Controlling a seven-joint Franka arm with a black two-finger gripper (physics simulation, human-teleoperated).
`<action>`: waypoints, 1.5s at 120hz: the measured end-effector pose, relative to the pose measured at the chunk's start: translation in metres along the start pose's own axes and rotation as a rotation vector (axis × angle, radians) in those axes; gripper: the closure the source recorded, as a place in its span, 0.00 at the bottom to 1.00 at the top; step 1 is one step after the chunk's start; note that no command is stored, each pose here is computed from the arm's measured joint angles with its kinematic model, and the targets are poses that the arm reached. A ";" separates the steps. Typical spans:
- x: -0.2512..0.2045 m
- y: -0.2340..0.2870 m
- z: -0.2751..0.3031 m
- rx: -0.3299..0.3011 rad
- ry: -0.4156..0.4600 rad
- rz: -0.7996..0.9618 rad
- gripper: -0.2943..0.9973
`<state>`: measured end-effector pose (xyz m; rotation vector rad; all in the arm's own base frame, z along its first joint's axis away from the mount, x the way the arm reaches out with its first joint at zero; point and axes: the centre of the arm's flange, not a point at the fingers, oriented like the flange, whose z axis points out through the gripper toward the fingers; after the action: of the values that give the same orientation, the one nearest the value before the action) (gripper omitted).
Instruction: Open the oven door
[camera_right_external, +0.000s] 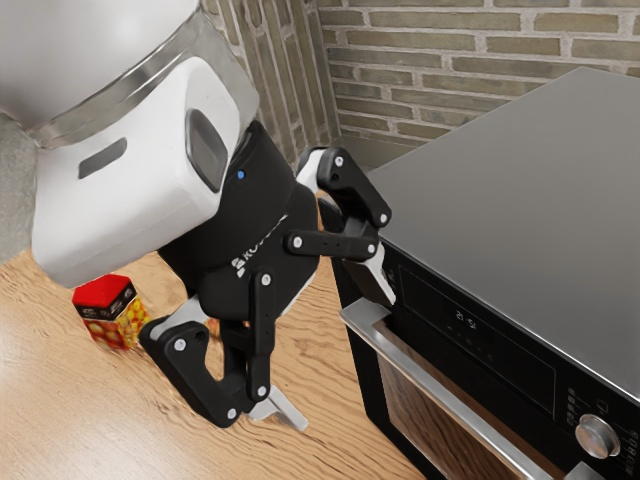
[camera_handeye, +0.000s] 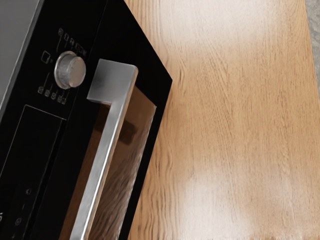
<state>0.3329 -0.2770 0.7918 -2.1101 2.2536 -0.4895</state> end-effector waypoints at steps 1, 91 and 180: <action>-0.002 -0.002 0.003 -0.002 0.002 0.010 0.23; -0.045 -0.036 0.093 0.034 0.026 0.693 0.23; -0.050 -0.041 0.136 0.121 -0.068 0.574 0.23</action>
<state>0.4073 -0.2586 0.6624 -1.3085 2.5509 -0.4915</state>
